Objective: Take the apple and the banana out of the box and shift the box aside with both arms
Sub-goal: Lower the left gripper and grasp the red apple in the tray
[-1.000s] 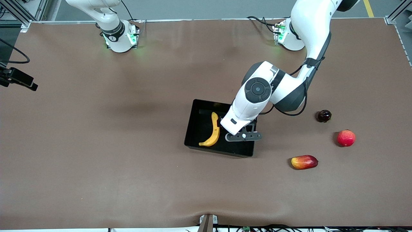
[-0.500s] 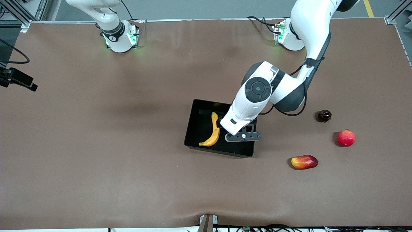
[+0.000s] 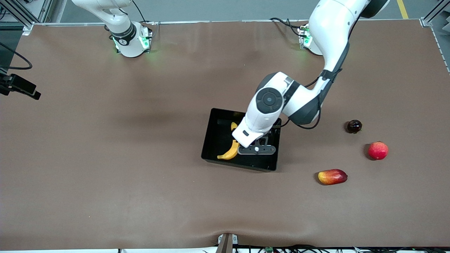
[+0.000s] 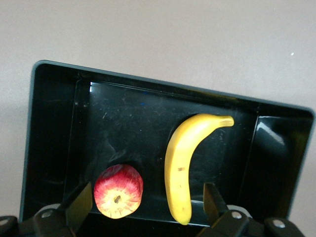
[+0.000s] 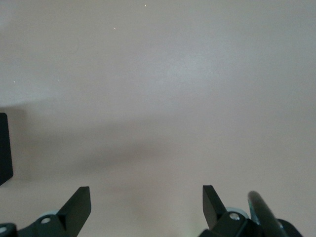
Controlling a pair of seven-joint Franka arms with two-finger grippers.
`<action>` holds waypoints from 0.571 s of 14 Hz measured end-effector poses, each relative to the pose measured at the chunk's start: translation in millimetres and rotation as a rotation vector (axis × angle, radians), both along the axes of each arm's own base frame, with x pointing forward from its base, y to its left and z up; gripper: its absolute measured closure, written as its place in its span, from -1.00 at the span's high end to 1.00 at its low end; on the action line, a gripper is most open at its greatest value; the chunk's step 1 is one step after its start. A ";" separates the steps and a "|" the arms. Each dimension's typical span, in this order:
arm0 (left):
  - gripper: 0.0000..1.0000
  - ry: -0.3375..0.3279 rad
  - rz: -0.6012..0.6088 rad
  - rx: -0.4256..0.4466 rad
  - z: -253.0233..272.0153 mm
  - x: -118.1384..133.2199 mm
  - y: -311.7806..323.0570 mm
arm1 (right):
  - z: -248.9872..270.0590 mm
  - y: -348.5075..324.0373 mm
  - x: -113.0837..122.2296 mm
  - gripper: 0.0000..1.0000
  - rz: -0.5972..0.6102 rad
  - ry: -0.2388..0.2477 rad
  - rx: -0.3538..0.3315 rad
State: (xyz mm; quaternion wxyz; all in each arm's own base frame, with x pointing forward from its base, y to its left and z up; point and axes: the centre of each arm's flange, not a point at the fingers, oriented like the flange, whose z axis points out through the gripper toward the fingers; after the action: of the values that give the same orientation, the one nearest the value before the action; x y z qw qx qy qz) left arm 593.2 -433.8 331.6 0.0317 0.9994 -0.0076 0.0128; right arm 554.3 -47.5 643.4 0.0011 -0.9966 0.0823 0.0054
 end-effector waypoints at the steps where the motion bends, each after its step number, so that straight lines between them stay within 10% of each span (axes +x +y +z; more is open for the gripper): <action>1: 1.00 0.006 0.003 0.018 -8.0 -4.5 -3.9 | 0.0 0.0 0.1 1.00 0.000 -0.001 0.000; 8: 1.00 0.144 0.008 0.149 -94.1 -40.8 10.3 | -0.8 -1.8 0.8 1.00 -0.003 -0.002 0.000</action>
State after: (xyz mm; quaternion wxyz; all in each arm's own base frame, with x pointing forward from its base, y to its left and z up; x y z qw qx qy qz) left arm 552.4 -423.5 237.4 -0.0421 0.9973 -0.0024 -0.0595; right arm 555.1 -49.3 642.7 0.0010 -0.9965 0.0839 0.0046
